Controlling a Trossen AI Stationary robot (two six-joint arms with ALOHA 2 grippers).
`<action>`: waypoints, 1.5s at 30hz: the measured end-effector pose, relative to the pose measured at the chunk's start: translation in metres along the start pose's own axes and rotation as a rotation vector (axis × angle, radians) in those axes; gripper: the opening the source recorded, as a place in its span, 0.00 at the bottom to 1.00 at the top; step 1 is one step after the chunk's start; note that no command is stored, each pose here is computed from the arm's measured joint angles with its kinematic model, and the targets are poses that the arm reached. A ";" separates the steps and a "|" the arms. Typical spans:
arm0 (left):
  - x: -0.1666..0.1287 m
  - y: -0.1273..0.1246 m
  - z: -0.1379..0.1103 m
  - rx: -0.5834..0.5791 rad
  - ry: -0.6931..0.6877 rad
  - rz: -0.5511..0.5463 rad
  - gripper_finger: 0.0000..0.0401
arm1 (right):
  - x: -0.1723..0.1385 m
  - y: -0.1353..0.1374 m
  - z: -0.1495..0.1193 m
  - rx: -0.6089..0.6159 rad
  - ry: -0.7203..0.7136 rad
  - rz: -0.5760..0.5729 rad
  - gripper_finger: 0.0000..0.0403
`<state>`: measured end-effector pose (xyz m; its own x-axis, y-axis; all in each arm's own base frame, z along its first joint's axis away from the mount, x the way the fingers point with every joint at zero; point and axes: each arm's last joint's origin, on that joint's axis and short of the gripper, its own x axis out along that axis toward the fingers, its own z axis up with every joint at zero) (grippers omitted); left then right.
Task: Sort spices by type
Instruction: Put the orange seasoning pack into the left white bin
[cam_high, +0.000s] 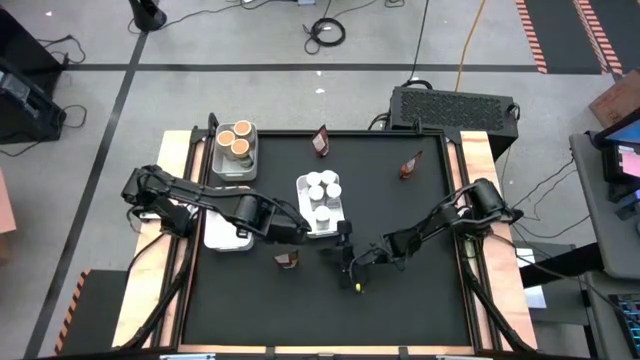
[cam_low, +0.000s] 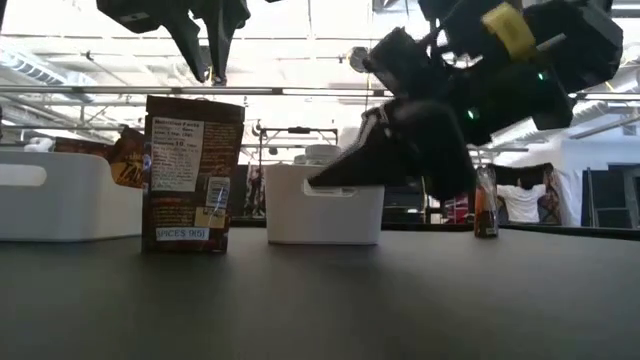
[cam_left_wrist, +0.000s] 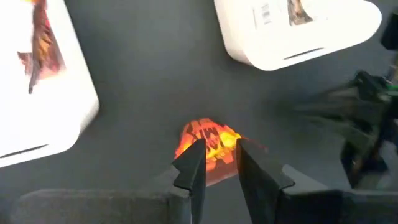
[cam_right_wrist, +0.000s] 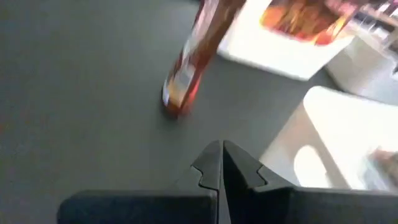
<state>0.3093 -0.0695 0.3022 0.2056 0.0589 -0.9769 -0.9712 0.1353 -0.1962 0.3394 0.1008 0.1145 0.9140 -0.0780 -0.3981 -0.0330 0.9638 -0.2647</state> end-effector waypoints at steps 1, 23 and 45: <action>0.000 0.000 0.000 0.001 -0.009 0.003 0.23 | 0.000 0.000 0.003 0.009 -0.026 -0.004 0.00; -0.003 -0.001 -0.027 0.786 -0.054 -0.045 0.27 | 0.051 0.018 -0.004 -0.046 -0.142 -0.037 0.00; 0.042 -0.014 -0.052 1.221 -0.065 0.079 0.64 | 0.051 0.021 -0.004 -0.025 -0.127 -0.017 0.00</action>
<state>0.3253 -0.1206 0.2597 0.1909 0.1537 -0.9695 -0.2371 0.9656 0.1064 0.3839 0.1161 0.0849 0.9583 -0.0599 -0.2794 -0.0258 0.9557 -0.2932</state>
